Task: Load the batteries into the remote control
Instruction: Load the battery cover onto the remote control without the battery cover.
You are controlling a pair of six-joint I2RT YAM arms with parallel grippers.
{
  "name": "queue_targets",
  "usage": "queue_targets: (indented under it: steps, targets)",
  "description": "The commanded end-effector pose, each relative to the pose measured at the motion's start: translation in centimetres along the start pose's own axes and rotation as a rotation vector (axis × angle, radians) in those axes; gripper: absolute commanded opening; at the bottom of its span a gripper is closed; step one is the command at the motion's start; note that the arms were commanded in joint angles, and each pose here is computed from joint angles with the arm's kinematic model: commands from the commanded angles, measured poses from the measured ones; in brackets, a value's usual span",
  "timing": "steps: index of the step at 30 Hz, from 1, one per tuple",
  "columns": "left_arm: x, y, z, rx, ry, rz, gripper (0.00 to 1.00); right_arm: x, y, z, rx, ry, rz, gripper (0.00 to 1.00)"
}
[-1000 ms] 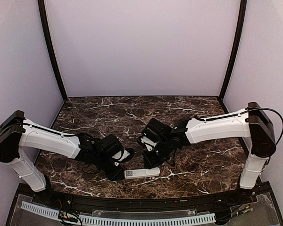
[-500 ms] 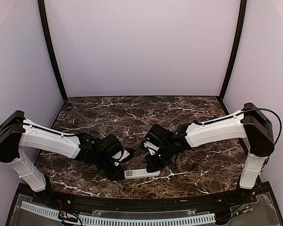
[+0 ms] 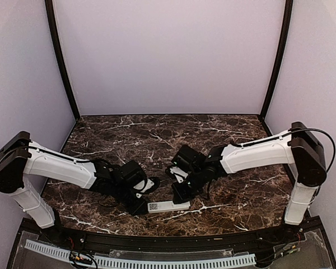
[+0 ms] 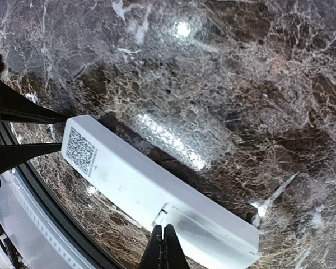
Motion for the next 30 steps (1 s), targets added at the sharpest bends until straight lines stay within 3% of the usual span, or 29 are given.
queue_targets:
  steps: [1, 4, 10, 19, 30]
  targets:
    - [0.0, 0.2, 0.1, -0.004, 0.009, 0.002, 0.20, 1.8, -4.2, 0.6, -0.001, 0.011, -0.111, 0.00]
    - [0.1, 0.2, 0.2, -0.004, 0.009, 0.002, 0.20, 0.6, -5.6, -1.3, -0.113, 0.123, -0.110, 0.00]
    - [0.0, 0.2, 0.2, -0.007, 0.011, 0.002, 0.20, -3.7, -4.9, -4.9, -0.390, 0.279, 0.068, 0.00]
    - [0.0, 0.2, 0.2, -0.007, 0.014, 0.000, 0.20, -3.8, -0.5, -4.0, -0.459, 0.204, 0.226, 0.00]
    - [0.0, 0.2, 0.2, -0.008, 0.013, 0.001, 0.20, -3.8, 0.6, -3.1, -0.437, 0.199, 0.231, 0.00]
Point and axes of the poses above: each gripper's point midway between its finger pads, its own y axis out along the fingers, its own z axis along the line the jaws close on, x = y × z, the point moved 9 cm from there along -y, back along the fingers, and after that the axes turned 15 degrees about -y, right-handed, at the moved point
